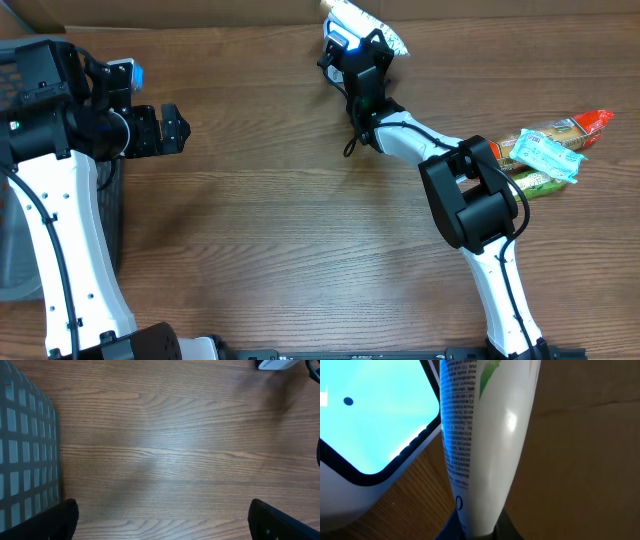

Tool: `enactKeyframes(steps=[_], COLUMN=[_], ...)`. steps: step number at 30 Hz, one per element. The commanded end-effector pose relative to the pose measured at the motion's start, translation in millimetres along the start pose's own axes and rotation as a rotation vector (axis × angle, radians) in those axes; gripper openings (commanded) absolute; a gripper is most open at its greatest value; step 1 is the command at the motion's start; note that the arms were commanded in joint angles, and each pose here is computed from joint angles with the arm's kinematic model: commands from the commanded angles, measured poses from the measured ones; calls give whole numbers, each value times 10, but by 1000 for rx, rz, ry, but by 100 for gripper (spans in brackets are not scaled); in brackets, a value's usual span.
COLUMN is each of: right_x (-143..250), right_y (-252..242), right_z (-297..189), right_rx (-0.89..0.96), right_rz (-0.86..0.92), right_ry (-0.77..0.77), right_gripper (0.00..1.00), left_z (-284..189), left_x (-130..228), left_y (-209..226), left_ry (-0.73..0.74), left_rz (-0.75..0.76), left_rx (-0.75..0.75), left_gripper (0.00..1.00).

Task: Scan the item barcode
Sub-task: 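Hold the white tube barcode in front of the scanner, then carry the white tube right and place it on the item pile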

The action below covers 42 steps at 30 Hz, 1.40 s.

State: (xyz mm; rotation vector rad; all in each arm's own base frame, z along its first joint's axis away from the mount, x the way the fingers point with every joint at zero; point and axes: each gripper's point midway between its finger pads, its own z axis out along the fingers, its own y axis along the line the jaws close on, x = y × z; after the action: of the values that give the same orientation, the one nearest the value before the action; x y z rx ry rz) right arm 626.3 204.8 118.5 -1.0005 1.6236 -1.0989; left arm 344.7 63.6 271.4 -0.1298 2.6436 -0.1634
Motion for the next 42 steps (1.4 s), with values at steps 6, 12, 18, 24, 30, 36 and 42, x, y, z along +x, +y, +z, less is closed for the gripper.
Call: enactKeyframes(steps=[6, 12, 18, 24, 30, 36, 42], right_x=[-184, -246, -269, 222, 1451, 2430, 2992], right_y=[-218, -531, -1315, -1767, -1920, -1237, -674], right_z=[-110, -234, -593, -1002, -1241, -1482, -1730], right_rx=[51, 152, 202, 82, 120, 76, 187], right_rz=[54, 134, 270, 463, 1092, 1647, 2107], right_ry=[-21, -3, 22, 165, 485, 974, 1422], right_gripper=[4, 4, 4, 4, 4, 8, 18], left_z=[-15, -15, -15, -15, -15, -15, -15], left_x=[-27, -27, -28, -28, -27, -27, -27], left_y=[0, 1, 0, 0, 1, 1, 1], left_ry=[-8, -8, -8, -8, -8, -8, -8], left_rz=[29, 29, 29, 29, 29, 29, 29], left_rx=[-3, -3, -3, -3, -3, -3, -3], left_gripper=[99, 100, 100, 99, 100, 100, 100])
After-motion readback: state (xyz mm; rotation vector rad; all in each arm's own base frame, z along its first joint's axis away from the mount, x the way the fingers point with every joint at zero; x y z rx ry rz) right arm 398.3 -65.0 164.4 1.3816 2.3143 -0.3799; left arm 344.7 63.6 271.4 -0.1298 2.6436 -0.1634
